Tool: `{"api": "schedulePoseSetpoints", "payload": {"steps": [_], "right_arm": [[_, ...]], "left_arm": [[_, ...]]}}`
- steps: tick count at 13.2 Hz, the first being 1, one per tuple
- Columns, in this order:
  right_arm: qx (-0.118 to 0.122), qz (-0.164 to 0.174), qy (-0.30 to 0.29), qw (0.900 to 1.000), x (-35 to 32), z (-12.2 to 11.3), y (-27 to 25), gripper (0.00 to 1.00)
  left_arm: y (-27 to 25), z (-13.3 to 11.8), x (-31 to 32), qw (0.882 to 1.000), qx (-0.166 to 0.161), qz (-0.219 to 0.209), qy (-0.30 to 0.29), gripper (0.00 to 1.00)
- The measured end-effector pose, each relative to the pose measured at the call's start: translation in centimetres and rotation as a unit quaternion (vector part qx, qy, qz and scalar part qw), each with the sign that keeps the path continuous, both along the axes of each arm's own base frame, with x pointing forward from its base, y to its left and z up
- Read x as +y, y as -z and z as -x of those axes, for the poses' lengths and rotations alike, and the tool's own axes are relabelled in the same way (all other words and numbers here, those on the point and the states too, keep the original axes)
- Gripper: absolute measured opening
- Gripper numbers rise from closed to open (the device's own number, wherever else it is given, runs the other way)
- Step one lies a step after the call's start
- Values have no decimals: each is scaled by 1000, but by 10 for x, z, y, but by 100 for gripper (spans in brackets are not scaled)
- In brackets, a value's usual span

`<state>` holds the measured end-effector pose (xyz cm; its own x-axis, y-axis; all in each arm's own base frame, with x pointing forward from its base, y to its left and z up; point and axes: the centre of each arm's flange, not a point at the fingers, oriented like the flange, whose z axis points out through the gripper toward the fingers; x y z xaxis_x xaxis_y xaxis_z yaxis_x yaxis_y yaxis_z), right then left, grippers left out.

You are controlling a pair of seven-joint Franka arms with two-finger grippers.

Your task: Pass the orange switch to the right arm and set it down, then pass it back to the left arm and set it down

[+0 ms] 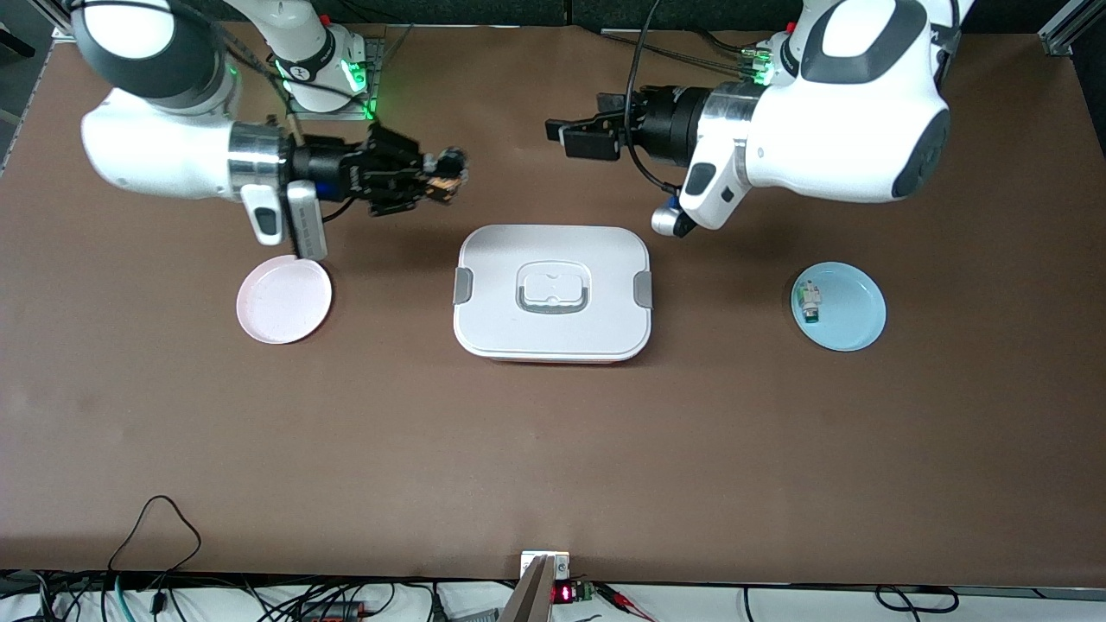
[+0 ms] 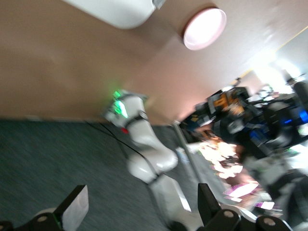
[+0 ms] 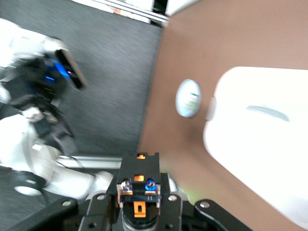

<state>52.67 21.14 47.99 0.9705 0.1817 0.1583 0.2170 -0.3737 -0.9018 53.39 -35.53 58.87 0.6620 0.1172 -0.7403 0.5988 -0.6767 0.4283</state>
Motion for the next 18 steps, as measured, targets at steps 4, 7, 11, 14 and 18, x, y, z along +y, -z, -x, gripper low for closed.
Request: {"api": "schedulePoseSetpoints", "payload": {"steps": [4, 7, 11, 14, 18], "right_arm": [[-17, 153, -47, 987, -73, -11, 41, 34], [-50, 262, -126, 956, -96, -11, 67, 34], [-132, 400, -263, 868, -123, -25, 92, 34], [-186, 440, -345, 808, -137, -36, 110, 34], [-238, 449, -415, 755, -156, -47, 140, 34]], "left_arm": [[9, 18, 20, 982, -113, -74, 135, 100], [29, 11, 49, 943, -193, -140, 234, 100], [41, 2, 66, 910, -225, -222, 267, 100], [37, -11, 96, 909, -227, -250, 243, 100], [20, -30, 173, 906, -245, -267, 219, 100]]}}
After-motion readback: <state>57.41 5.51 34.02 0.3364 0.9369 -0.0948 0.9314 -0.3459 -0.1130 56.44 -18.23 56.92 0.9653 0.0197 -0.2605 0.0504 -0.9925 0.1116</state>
